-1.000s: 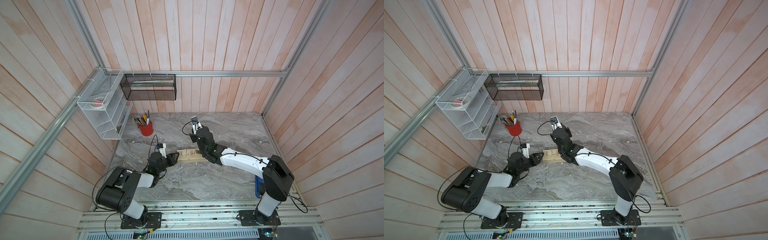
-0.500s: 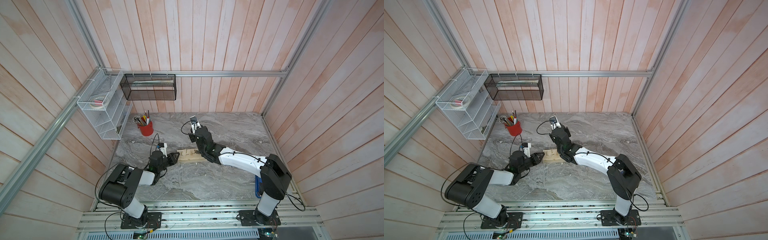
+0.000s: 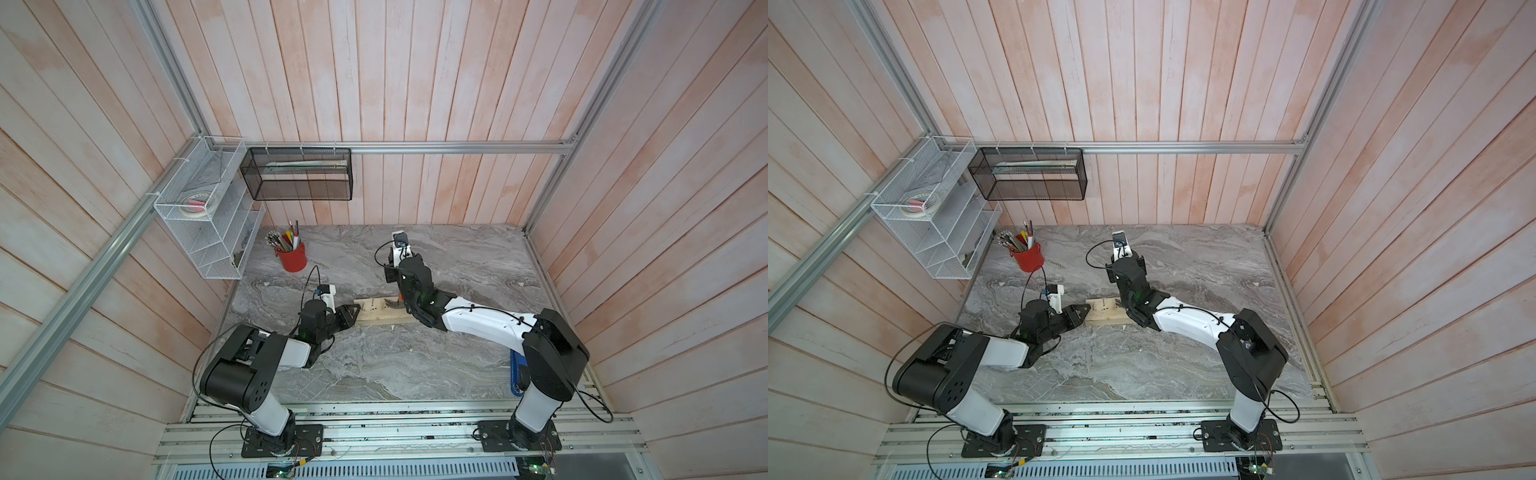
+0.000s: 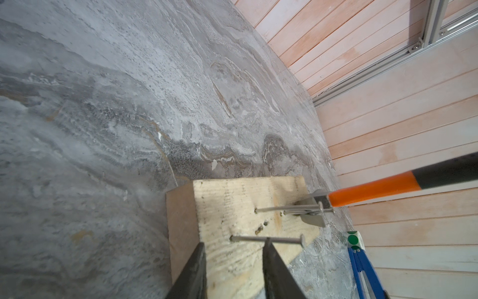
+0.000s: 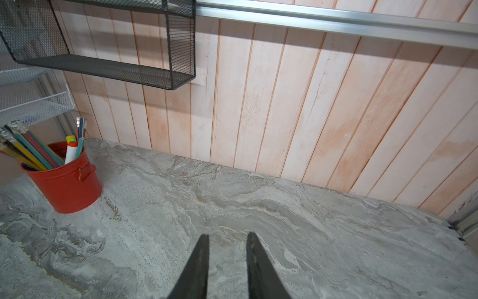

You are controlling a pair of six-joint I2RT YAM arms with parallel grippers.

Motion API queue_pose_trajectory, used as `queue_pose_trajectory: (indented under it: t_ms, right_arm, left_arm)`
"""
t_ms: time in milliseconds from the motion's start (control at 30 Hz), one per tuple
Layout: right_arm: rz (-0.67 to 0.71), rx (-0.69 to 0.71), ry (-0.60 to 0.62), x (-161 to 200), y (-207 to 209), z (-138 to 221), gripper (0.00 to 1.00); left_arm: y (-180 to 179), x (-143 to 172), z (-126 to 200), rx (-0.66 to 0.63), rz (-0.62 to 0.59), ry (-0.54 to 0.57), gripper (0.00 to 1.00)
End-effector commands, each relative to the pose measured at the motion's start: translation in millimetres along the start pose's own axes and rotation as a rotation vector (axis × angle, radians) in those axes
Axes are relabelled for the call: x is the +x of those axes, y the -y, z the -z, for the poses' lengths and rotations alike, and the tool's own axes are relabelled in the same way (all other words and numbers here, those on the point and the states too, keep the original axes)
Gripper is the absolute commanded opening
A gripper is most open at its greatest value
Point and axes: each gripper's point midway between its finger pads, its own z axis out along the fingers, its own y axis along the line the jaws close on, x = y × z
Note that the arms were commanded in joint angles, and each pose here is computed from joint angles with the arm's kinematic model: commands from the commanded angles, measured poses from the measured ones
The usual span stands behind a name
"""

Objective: Use a claw hammer to pull out a nail
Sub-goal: Remove the nail from the mounting plate.

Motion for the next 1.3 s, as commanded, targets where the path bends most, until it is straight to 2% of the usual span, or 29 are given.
queue_pose_trajectory:
  t_ms: [0,267,667,967,1267]
  right_arm:
    - [-0.149,-0.022,0.051,-9.8,13.9,4.3,0.0]
    - [-0.232,-0.055,0.045,9.8,31.0,8.7,0.0]
    - [-0.298,-0.07,0.054,22.2,46.9,11.6,0.0]
    - [-0.403,-0.101,0.086,29.1,63.7,16.4,0.0]
    - [-0.426,-0.09,0.103,33.6,72.6,22.4,0.0]
  left_arm:
    - [-2.3,6.8,-4.0,0.003,-0.01,-0.036,0.38]
    - [-5.7,11.9,-4.4,-0.012,-0.015,-0.056,0.37]
    - [-13.0,20.7,-3.1,-0.039,-0.01,-0.077,0.37]
    - [-17.6,24.9,-2.2,-0.057,-0.006,-0.088,0.37]
    - [-18.5,25.5,-2.4,-0.061,-0.006,-0.091,0.37]
